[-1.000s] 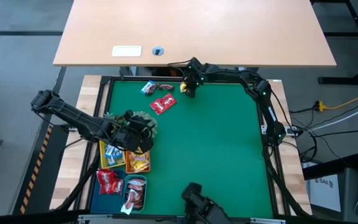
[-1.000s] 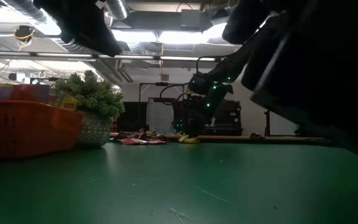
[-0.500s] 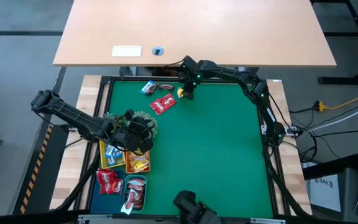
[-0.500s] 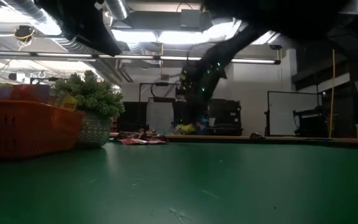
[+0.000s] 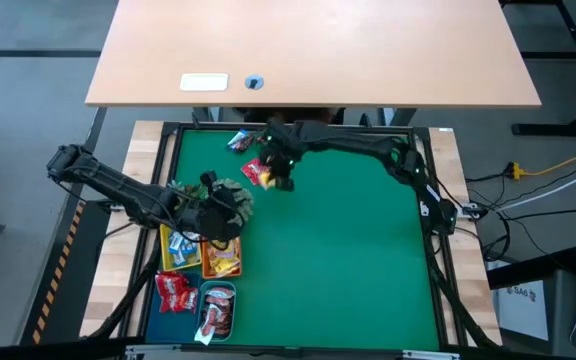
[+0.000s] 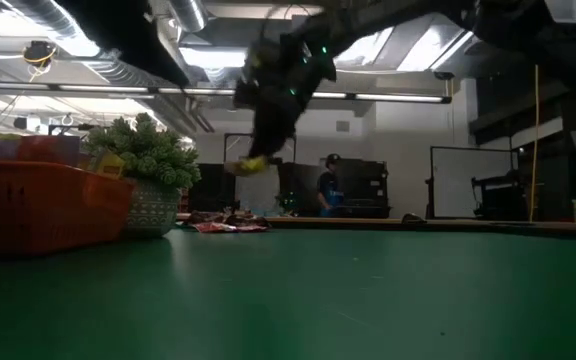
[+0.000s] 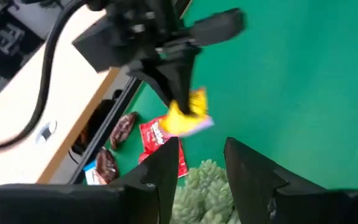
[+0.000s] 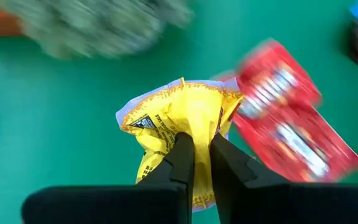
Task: Sort candy
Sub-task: Put the yellow candy into the orange basket
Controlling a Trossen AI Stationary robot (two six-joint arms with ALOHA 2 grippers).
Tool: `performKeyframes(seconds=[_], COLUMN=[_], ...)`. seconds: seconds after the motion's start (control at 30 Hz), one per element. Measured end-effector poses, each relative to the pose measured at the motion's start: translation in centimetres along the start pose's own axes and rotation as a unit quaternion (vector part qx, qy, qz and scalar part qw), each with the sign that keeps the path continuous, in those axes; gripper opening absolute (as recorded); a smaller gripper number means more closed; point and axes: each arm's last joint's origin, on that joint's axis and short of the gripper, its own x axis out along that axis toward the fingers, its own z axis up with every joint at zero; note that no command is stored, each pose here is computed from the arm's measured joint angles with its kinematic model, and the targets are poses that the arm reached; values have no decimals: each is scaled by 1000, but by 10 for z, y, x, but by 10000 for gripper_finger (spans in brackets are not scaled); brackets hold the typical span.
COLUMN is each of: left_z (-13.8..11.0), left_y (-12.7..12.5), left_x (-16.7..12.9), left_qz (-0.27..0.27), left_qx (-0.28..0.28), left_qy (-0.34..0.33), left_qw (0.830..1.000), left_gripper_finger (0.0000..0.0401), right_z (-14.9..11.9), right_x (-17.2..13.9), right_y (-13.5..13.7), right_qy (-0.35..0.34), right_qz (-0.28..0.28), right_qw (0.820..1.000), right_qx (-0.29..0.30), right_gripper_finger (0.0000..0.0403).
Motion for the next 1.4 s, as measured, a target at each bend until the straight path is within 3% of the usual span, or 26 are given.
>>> performKeyframes(seconds=[0.2, 0.37, 0.8, 1.03, 1.23, 1.4], left_z=[-4, -16, -27, -28, -28, -28], left_y=[32, 60, 99, 101, 101, 101], left_x=[-25, -45, -74, -76, -76, -76], left_qz=[-5, -6, -19, -20, -21, -21], left_qx=[16, 15, -52, -62, -71, -71], left_qy=[-11, -10, -63, -67, -67, -67], left_qw=[1000, 1000, 997, 996, 995, 995], left_gripper_finger=[124, 124, 124, 124, 124, 124], right_z=[26, 49, 91, 95, 95, 95], right_x=[10, 20, 29, 30, 31, 31], right_y=[53, 94, 191, 216, 218, 217], right_qy=[-21, -82, -247, -263, -261, -260], right_qz=[22, 28, 50, 17, 5, 0], right_qw=[998, 990, 943, 937, 939, 939], right_qx=[-51, -108, -219, -228, -226, -225], right_gripper_finger=[37, 37, 37, 37, 39, 74])
